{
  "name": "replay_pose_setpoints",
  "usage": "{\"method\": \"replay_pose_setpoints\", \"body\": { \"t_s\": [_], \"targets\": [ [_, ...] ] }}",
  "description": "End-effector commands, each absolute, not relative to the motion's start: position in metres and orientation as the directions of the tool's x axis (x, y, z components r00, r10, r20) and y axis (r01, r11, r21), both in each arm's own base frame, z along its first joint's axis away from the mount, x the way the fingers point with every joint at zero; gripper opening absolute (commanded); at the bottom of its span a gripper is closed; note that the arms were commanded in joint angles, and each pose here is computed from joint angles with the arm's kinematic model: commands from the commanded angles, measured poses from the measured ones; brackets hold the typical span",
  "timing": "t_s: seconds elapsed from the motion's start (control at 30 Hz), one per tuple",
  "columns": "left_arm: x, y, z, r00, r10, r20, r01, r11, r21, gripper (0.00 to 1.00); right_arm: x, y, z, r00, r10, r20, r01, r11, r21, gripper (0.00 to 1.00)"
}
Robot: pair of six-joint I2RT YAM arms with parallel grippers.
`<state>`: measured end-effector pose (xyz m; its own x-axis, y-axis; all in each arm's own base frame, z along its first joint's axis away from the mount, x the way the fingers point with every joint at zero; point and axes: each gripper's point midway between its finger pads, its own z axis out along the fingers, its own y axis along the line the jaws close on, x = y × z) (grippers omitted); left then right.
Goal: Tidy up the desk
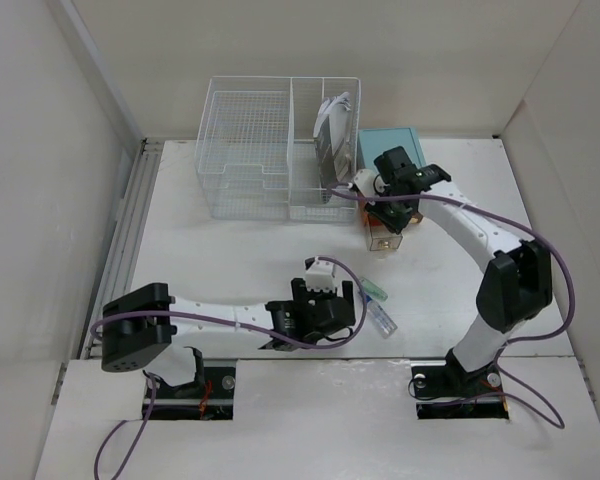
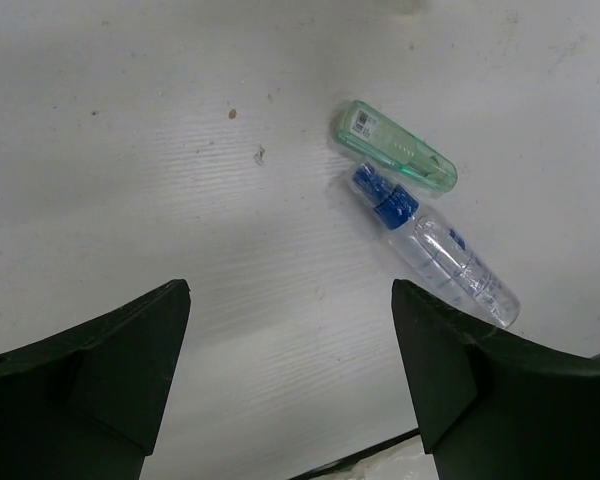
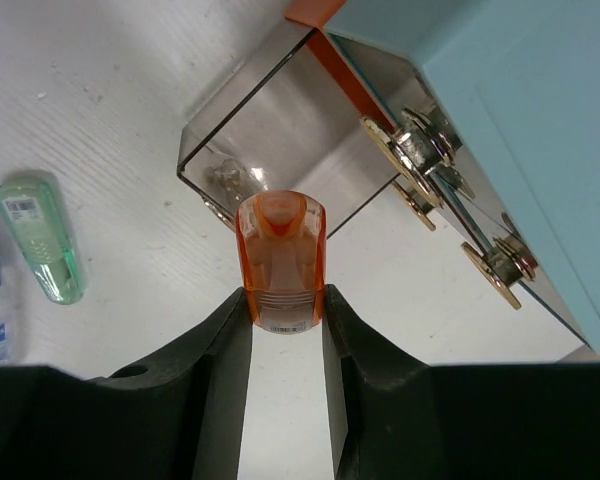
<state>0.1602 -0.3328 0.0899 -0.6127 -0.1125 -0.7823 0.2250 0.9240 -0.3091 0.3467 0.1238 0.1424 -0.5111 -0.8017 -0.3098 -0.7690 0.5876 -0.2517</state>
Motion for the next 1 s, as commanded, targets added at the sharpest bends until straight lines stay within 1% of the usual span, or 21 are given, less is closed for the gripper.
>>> {"method": "replay_pose_setpoints", "body": {
  "t_s": [0.0, 0.1, 0.17, 0.27, 0.33, 0.4, 0.47, 0.53, 0.57, 0.6, 0.63, 0.73, 0.8, 0.83, 0.87, 0.9, 0.93, 0.97],
  "targets": [
    [0.163, -0.343, 0.1, -0.602, -0.124, -0.789, 0.236, 0.916, -0.324, 0.79, 0.369, 0.124, 0.152, -0.483, -0.805, -0.344, -0.752, 0.583, -0.309, 0.0],
    [0.167, -0.346, 0.099, -0.6, -0.117, -0.792, 0.233, 0.921, -0.313, 0.79, 0.378, 0.121, 0.14, -0.497, -0.802, -0.332, -0.744, 0.591, -0.313, 0.03],
    [0.17, -0.343, 0.093, -0.599, -0.102, -0.794, 0.229, 0.928, -0.293, 0.79, 0.381, 0.122, 0.132, -0.496, -0.81, -0.314, -0.754, 0.581, -0.307, 0.07],
    [0.181, -0.347, 0.096, -0.588, -0.11, -0.801, 0.221, 0.931, -0.29, 0.79, 0.39, 0.122, 0.133, -0.5, -0.804, -0.323, -0.745, 0.589, -0.312, 0.13],
    [0.189, -0.35, 0.095, -0.582, -0.11, -0.805, 0.212, 0.936, -0.281, 0.79, 0.396, 0.12, 0.132, -0.504, -0.798, -0.331, -0.737, 0.597, -0.317, 0.2],
    [0.195, -0.352, 0.1, -0.577, -0.11, -0.809, 0.22, 0.933, -0.284, 0.79, 0.399, 0.119, 0.131, -0.51, -0.792, -0.336, -0.734, 0.604, -0.31, 0.33],
    [0.202, -0.352, 0.1, -0.577, -0.116, -0.808, 0.211, 0.935, -0.285, 0.79, 0.399, 0.12, 0.128, -0.511, -0.792, -0.333, -0.74, 0.603, -0.299, 0.43],
    [0.202, -0.357, 0.101, -0.577, -0.101, -0.811, 0.231, 0.931, -0.281, 0.79, 0.4, 0.118, 0.127, -0.516, -0.787, -0.338, -0.737, 0.609, -0.292, 0.49],
    [0.206, -0.355, 0.101, -0.576, -0.107, -0.811, 0.221, 0.934, -0.281, 0.79, 0.397, 0.119, 0.13, -0.514, -0.787, -0.342, -0.742, 0.608, -0.284, 0.49],
    [0.206, -0.358, 0.104, -0.579, -0.112, -0.808, 0.227, 0.929, -0.292, 0.79, 0.399, 0.12, 0.133, -0.511, -0.786, -0.349, -0.739, 0.609, -0.288, 0.54],
    [0.206, -0.358, 0.1, -0.579, -0.095, -0.81, 0.232, 0.933, -0.276, 0.79, 0.398, 0.122, 0.137, -0.505, -0.783, -0.363, -0.741, 0.609, -0.284, 0.55],
    [0.211, -0.361, 0.105, -0.571, -0.1, -0.815, 0.232, 0.933, -0.277, 0.79, 0.395, 0.123, 0.139, -0.502, -0.783, -0.368, -0.746, 0.607, -0.274, 0.56],
    [0.212, -0.367, 0.104, -0.569, -0.069, -0.819, 0.254, 0.933, -0.255, 0.79, 0.393, 0.124, 0.145, -0.497, -0.781, -0.379, -0.748, 0.607, -0.27, 0.56],
    [0.218, -0.366, 0.104, -0.566, -0.066, -0.822, 0.248, 0.937, -0.246, 0.78, 0.389, 0.126, 0.151, -0.49, -0.778, -0.392, -0.752, 0.605, -0.261, 0.52],
    [0.22, -0.371, 0.109, -0.559, -0.066, -0.827, 0.255, 0.935, -0.247, 0.76, 0.386, 0.129, 0.163, -0.471, -0.771, -0.429, -0.753, 0.604, -0.259, 0.49],
    [0.226, -0.372, 0.11, -0.559, -0.066, -0.827, 0.253, 0.936, -0.245, 0.73, 0.383, 0.127, 0.171, -0.479, -0.755, -0.448, -0.744, 0.62, -0.248, 0.45],
    [0.235, -0.369, 0.105, -0.556, -0.048, -0.83, 0.245, 0.944, -0.219, 0.71, 0.381, 0.126, 0.18, -0.483, -0.734, -0.478, -0.732, 0.638, -0.239, 0.32],
    [0.236, -0.371, 0.101, -0.572, -0.038, -0.82, 0.248, 0.944, -0.217, 0.68, 0.378, 0.124, 0.199, -0.472, -0.709, -0.524, -0.714, 0.656, -0.244, 0.25]
  ]
}}
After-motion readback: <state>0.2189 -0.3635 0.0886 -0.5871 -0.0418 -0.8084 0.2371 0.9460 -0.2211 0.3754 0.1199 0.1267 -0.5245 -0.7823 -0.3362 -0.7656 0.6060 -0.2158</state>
